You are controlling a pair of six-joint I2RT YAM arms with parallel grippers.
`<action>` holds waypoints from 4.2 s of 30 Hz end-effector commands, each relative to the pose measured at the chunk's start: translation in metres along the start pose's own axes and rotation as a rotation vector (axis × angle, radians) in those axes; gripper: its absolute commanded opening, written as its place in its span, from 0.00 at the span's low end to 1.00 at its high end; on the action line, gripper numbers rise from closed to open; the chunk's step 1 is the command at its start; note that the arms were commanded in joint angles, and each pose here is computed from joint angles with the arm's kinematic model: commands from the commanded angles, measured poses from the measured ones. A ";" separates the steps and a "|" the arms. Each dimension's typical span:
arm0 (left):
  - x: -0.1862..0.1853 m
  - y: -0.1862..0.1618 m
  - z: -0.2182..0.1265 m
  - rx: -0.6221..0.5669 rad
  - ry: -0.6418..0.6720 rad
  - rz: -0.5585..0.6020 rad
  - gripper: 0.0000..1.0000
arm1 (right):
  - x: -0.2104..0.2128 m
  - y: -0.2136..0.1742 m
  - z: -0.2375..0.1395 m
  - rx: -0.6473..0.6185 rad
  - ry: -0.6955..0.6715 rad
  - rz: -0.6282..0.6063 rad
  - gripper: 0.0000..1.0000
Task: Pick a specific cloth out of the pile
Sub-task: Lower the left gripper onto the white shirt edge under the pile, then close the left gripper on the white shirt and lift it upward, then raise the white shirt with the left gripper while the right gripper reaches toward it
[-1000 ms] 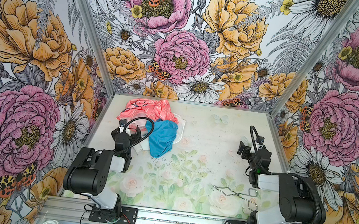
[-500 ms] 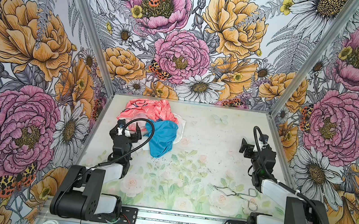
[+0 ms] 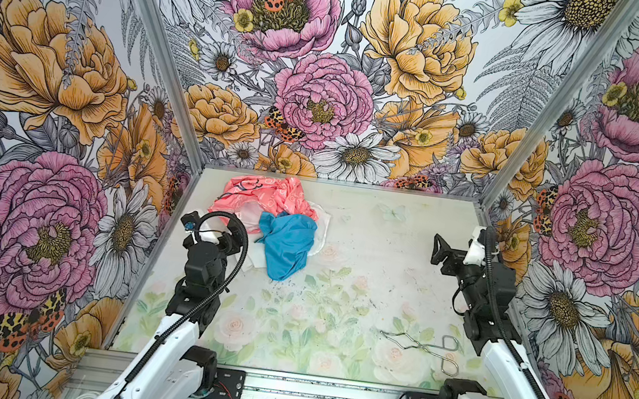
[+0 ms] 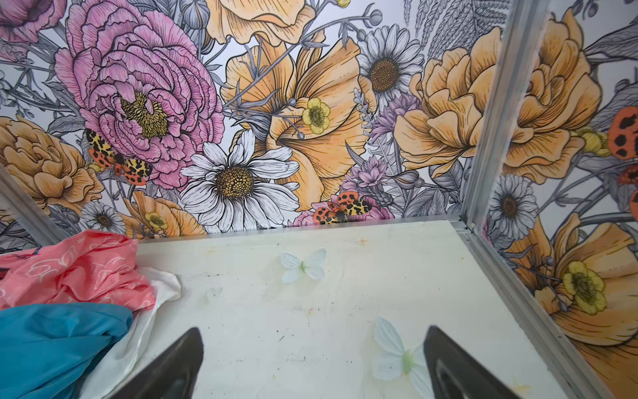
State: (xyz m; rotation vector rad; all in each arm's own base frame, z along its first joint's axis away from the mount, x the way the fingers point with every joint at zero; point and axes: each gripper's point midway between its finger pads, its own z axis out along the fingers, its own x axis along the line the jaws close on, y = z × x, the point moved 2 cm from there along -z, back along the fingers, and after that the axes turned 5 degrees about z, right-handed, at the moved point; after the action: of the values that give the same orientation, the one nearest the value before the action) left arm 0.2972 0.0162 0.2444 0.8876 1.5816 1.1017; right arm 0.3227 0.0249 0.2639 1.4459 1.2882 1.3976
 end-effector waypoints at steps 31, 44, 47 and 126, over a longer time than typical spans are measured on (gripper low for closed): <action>0.015 -0.131 0.050 0.532 -0.103 -0.466 0.75 | 0.038 0.021 -0.019 0.044 0.154 0.067 1.00; 0.024 -0.147 0.068 0.558 -0.072 -0.471 0.46 | 0.037 0.019 -0.018 0.051 0.146 0.065 1.00; 0.024 -0.148 0.070 0.556 -0.073 -0.469 0.36 | 0.037 0.019 -0.018 0.052 0.147 0.065 0.99; -0.103 0.218 0.050 0.047 -0.348 -0.157 0.00 | 0.066 0.023 -0.022 0.082 0.268 0.061 1.00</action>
State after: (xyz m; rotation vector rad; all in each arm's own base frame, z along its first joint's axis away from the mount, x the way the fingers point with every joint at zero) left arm 0.3880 0.0035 0.4366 0.9466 1.4674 0.6766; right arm 0.2995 0.0732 0.2885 1.4398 1.4861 1.5956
